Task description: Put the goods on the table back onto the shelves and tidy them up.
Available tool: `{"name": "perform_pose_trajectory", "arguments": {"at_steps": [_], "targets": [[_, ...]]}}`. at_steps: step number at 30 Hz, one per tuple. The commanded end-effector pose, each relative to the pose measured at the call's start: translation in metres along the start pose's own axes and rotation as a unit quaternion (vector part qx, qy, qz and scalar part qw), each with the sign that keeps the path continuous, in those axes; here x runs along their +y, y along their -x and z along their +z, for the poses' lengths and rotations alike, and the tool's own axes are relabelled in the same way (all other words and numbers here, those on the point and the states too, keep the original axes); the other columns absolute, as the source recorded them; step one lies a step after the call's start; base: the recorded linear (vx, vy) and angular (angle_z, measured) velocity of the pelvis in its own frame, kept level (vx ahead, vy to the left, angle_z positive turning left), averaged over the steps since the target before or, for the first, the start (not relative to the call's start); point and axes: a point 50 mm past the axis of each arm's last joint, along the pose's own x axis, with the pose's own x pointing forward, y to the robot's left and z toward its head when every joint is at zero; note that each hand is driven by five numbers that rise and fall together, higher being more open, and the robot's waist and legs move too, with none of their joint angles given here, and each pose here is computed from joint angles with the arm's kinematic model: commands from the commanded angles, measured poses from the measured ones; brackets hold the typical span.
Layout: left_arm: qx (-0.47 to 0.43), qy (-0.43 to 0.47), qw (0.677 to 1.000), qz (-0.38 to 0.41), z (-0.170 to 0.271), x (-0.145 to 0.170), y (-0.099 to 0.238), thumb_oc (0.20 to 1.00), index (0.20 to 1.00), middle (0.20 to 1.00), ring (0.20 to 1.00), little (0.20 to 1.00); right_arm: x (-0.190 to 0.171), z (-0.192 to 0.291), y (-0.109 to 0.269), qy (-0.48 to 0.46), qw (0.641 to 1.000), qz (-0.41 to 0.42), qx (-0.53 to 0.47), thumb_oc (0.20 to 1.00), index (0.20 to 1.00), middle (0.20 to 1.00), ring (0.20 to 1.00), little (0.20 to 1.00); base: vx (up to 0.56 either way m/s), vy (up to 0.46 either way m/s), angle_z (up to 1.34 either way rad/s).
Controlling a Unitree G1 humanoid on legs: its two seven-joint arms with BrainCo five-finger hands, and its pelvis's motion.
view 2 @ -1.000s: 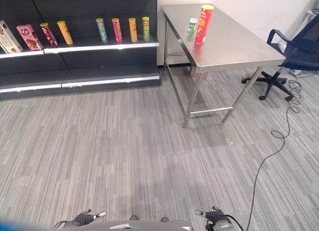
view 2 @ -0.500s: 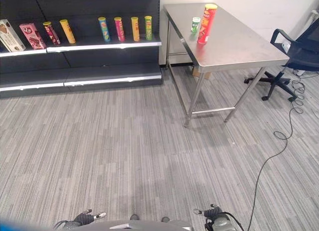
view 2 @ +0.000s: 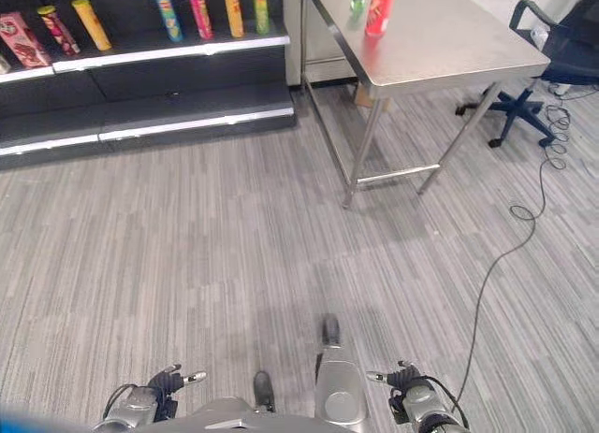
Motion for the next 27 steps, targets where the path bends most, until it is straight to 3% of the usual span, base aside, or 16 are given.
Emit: {"name": "perform_pose_trajectory", "arguments": {"at_steps": [1,7,12,18,27], "targets": [[-0.03,0.017,0.999,0.002,0.013,0.01,-0.001,1.0,1.0,1.0,1.0,1.0,-0.021,-0.01,0.0,0.018,0.999,-0.033,0.009,1.0,1.0,1.0,1.0,1.0,0.64,-0.139,0.57],[-0.032,0.016,0.999,-0.03,0.016,-0.012,-0.001,1.0,1.0,1.0,1.0,1.0,-0.027,-0.017,0.001,0.028,0.999,-0.034,0.012,1.0,1.0,1.0,1.0,1.0,0.5,-0.21,0.61],[-0.048,0.051,0.998,-0.011,0.026,-0.008,-0.001,1.0,1.0,1.0,1.0,1.0,-0.03,0.0,0.0,0.006,0.999,-0.046,-0.018,1.0,1.0,1.0,1.0,1.0,0.33,-0.255,0.34],[0.008,0.08,0.997,0.009,-0.009,-0.003,0.002,1.0,1.0,1.0,1.0,1.0,-0.022,0.005,0.0,0.012,0.999,-0.038,-0.024,1.0,1.0,1.0,1.0,1.0,0.41,-0.037,-0.51],[0.065,0.124,0.989,0.044,-0.048,0.009,0.01,1.0,1.0,1.0,1.0,1.0,-0.015,0.015,-0.001,0.061,0.997,-0.024,-0.039,1.0,1.0,1.0,1.0,1.0,0.58,0.2,-0.79]]}}
